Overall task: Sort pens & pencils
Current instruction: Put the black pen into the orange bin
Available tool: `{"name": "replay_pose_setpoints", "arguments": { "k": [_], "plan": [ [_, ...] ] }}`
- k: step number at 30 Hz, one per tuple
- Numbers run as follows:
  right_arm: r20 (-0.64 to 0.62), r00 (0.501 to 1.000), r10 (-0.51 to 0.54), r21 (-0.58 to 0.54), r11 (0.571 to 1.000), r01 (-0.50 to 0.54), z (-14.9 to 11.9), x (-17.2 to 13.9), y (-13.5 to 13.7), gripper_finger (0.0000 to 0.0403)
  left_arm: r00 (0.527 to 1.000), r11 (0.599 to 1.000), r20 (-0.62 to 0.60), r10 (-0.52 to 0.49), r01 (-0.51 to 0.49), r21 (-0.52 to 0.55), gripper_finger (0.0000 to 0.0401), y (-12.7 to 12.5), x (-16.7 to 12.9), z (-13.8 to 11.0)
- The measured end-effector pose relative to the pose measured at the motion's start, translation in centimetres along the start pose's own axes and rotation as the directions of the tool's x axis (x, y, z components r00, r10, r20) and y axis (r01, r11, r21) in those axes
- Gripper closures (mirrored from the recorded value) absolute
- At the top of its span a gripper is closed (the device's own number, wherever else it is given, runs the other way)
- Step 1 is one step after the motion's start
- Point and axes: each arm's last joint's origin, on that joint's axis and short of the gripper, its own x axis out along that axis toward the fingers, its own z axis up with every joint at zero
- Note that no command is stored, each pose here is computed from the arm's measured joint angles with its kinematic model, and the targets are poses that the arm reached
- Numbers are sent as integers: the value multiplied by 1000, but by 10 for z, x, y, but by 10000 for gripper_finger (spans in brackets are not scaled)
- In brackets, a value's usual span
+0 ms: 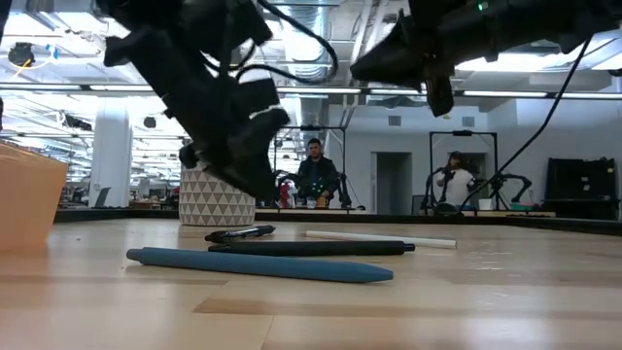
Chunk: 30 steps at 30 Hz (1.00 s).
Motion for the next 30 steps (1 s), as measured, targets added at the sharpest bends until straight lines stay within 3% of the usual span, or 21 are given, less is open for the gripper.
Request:
{"name": "replay_pose_setpoints", "arguments": {
  "k": [6,14,30],
  "plan": [
    [-32,999,-1,-24,1000,0,0,-5,0,336,990,991,-58,127,-125,43,282,-19,3,-1],
    [-17,999,45,-11,999,-45,4,-15,10,336,991,991,-60,123,-126,-49,282,-33,6,-5],
    [11,999,-34,-30,999,34,1,-23,14,336,989,983,-93,112,-124,-133,282,-40,-4,-19]
  ]
}}
